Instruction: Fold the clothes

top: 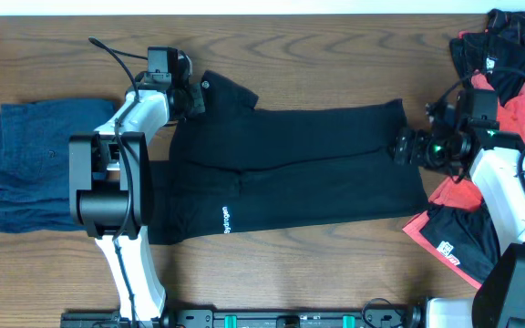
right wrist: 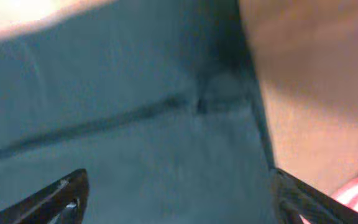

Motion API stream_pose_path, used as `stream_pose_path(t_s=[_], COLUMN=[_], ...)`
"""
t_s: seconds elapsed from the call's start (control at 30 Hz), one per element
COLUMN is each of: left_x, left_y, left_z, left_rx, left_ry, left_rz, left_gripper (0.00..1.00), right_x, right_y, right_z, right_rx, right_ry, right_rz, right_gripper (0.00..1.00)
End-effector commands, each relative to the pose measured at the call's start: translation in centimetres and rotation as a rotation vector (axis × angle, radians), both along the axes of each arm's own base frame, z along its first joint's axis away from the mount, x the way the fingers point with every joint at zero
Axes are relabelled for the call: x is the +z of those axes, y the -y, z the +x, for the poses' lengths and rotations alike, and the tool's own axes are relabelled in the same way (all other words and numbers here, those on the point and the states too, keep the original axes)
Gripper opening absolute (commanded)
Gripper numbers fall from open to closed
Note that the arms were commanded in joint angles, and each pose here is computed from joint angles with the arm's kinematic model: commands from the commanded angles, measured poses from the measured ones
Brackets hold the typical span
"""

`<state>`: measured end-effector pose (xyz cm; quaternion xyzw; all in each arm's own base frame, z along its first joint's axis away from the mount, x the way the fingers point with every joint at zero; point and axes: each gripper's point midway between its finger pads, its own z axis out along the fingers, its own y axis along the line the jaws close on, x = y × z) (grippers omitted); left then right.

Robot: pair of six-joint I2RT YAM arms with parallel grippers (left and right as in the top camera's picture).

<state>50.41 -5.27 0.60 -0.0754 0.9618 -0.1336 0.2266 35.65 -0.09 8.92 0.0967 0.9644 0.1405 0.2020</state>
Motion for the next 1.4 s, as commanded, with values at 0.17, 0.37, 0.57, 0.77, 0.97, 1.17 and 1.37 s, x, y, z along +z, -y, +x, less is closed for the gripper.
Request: stream_pose_path(t_s=[0.17,0.37,0.57,0.77,0.97,1.17,1.37], left_x=[2.1,1.7,1.7,1.6,1.5,1.4,1.4], left_y=[0.1,0.0,0.0,0.0,0.0,0.0,0.0], left_z=[-0.1,-0.8,-0.8,-1.1,-1.3,-1.3,-1.4], left_rx=[0.128,0.134,0.134,0.135,0.136,0.136,0.136], left_ry=[-0.025,-0.056,-0.060,-0.073,-0.083,-0.083,-0.087], left_rz=[-0.086,-0.085,-0.085,-0.084,-0.082,-0.082,-0.082], left_gripper=[0.06,0.06,0.06,0.06,0.06,0.06,0.06], right_x=[3.3,-0.1,-6.0,-9.8,-11.8,-12.1,-12.3], right_y=[1.9,0.7,-0.2,-0.5,-0.8,-1.3,-1.5], right_z=[7.6,12.7,14.5,14.6,13.7,13.2,12.9], right_rx=[-0.030,0.035,0.069,0.076,0.089,0.078,0.076], right_ry=[0.333,0.451,0.439,0.410,0.351,0.320,0.303], right_rz=[-0.141,-0.169,-0.169,-0.161,-0.142,-0.095,-0.084], right_gripper=[0.91,0.97,0.99,0.99,0.92,0.82,0.72])
